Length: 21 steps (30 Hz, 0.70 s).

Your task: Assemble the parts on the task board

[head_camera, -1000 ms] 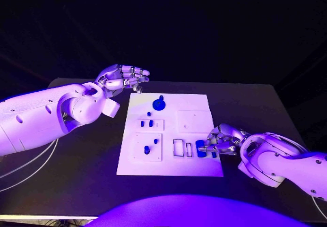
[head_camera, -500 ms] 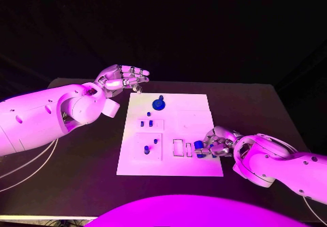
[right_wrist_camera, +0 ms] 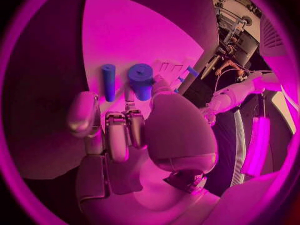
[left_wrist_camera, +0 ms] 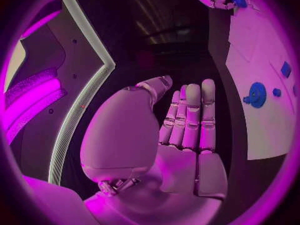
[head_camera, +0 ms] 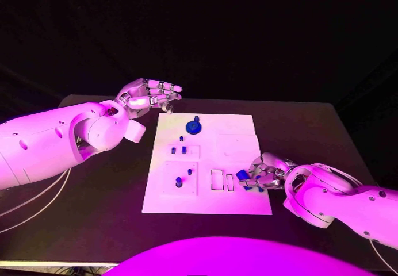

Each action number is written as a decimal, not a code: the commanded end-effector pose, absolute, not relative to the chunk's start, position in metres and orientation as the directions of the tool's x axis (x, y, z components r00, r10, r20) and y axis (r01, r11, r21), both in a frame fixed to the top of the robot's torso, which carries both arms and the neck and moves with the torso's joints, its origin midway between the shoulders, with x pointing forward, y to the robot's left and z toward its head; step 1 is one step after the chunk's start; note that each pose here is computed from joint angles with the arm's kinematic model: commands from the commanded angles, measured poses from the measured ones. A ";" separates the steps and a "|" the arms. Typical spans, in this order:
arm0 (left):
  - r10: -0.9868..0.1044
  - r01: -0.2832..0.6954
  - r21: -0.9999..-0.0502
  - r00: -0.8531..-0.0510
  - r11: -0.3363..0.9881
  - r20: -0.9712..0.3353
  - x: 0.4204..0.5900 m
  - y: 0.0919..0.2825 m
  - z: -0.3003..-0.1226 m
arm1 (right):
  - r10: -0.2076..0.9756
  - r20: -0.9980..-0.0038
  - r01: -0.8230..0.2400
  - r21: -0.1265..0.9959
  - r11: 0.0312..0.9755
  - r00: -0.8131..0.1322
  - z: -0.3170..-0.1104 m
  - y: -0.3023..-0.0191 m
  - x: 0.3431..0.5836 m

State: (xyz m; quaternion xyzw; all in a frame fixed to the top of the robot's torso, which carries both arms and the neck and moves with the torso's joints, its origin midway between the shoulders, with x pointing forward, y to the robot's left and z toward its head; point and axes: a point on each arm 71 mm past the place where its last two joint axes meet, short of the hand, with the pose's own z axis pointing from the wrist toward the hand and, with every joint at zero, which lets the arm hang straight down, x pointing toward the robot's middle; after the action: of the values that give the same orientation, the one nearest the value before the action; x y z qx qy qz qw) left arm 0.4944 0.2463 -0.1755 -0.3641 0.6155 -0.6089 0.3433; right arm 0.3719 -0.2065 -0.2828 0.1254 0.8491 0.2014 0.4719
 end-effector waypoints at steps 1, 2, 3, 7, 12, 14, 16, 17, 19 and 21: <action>-0.859 -0.034 -0.999 -0.511 -0.018 0.033 0.494 0.245 -0.175 | 0.495 -0.714 0.091 0.524 0.847 -0.495 -0.281 -0.210 0.371; -0.859 -0.034 -0.999 -0.510 -0.018 0.033 0.494 0.245 -0.175 | 0.509 -0.705 0.098 0.536 0.839 -0.494 -0.279 -0.210 0.371; -0.860 -0.034 -0.999 -0.510 -0.018 0.033 0.494 0.245 -0.175 | 0.525 -0.694 0.107 0.550 0.828 -0.493 -0.277 -0.210 0.371; -0.860 -0.035 -0.999 -0.510 -0.017 0.033 0.494 0.245 -0.175 | 0.574 -0.654 0.130 0.597 0.792 -0.493 -0.266 -0.206 0.372; -0.859 -0.036 -0.999 -0.511 -0.018 0.033 0.494 0.245 -0.175 | 0.608 -0.607 0.138 0.640 0.756 -0.512 -0.252 -0.197 0.373; -0.858 -0.036 -0.999 -0.512 -0.018 0.034 0.494 0.244 -0.175 | 0.609 -0.592 0.140 0.647 0.750 -0.527 -0.251 -0.193 0.372; -0.858 -0.036 -0.999 -0.512 -0.018 0.034 0.494 0.244 -0.175 | 0.608 -0.583 0.140 0.650 0.747 -0.540 -0.251 -0.189 0.372; -0.858 -0.036 -0.999 -0.512 -0.018 0.034 0.494 0.244 -0.175 | 0.604 -0.576 0.140 0.650 0.747 -0.551 -0.251 -0.186 0.372; -0.858 -0.036 -0.999 -0.512 -0.018 0.034 0.494 0.244 -0.175 | 0.597 -0.567 0.138 0.649 0.748 -0.567 -0.253 -0.182 0.373; -0.858 -0.036 -0.999 -0.513 -0.018 0.034 0.494 0.244 -0.175 | 0.587 -0.559 0.138 0.645 0.752 -0.586 -0.256 -0.176 0.373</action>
State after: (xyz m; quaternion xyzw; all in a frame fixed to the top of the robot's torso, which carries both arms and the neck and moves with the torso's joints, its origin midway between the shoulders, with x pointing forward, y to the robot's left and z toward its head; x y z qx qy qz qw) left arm 0.4946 0.2463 -0.1760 -0.3648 0.6167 -0.6078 0.3422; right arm 0.3749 -0.1794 -0.2520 0.2126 0.8347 0.2730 0.4283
